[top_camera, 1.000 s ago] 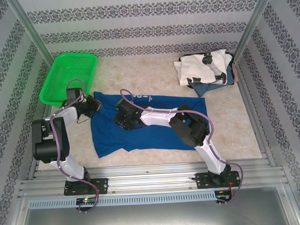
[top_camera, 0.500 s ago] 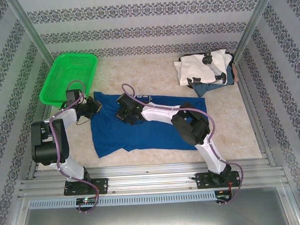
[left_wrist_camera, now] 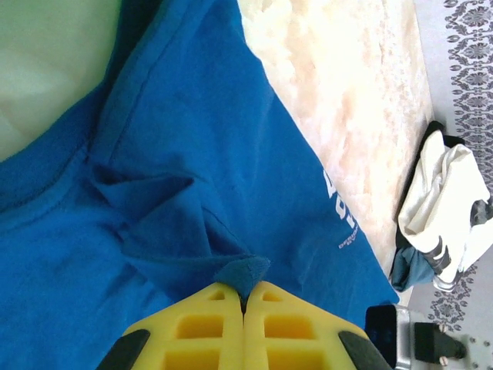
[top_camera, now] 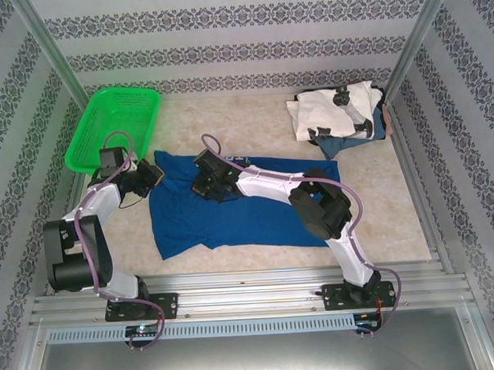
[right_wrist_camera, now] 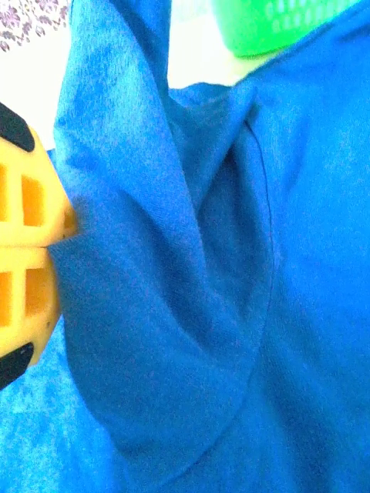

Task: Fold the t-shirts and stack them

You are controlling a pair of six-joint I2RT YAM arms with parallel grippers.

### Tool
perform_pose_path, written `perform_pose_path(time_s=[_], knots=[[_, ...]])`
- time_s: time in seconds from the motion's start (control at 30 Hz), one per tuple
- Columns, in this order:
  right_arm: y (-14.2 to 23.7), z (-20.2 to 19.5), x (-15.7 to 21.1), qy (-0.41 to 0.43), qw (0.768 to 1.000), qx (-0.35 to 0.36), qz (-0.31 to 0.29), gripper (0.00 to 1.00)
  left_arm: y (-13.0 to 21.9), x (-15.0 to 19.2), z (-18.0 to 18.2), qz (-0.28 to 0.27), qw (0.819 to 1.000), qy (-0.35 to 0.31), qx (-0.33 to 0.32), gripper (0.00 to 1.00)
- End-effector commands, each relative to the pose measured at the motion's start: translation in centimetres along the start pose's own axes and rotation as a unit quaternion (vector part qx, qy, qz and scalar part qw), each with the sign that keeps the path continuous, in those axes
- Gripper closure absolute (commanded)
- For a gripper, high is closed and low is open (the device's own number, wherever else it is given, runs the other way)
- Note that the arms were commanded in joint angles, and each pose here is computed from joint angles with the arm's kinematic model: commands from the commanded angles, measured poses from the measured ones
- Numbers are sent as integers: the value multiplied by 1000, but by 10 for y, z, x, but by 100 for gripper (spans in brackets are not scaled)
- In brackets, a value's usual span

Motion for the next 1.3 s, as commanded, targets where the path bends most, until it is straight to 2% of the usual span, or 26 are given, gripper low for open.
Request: perform_pose_path(time_s=[0.0, 0.37, 0.9, 1.27], knots=[[22, 3, -1, 23, 1000, -11, 17, 100, 8, 15, 14, 21, 999, 4, -24, 100], [15, -21, 8, 22, 998, 1, 66, 100, 9, 37, 36, 39, 998, 14, -54, 100], [8, -47, 23, 13, 995, 38, 94, 100, 16, 67, 65, 64, 993, 18, -96, 100], [18, -57, 25, 20, 994, 48, 99, 100, 19, 80, 77, 69, 992, 18, -108, 100]])
Point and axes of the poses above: each hand's point on the last joint's axis, 136 mm out from that joint toward the fingers, its own y axis back along the fingers, its own z axis along the line the jaws close on, x = y × z, the point moved 9 cm from there along y, back along the fingers, and after that the axes turned 1 degree about y, right-handed, at the moved point
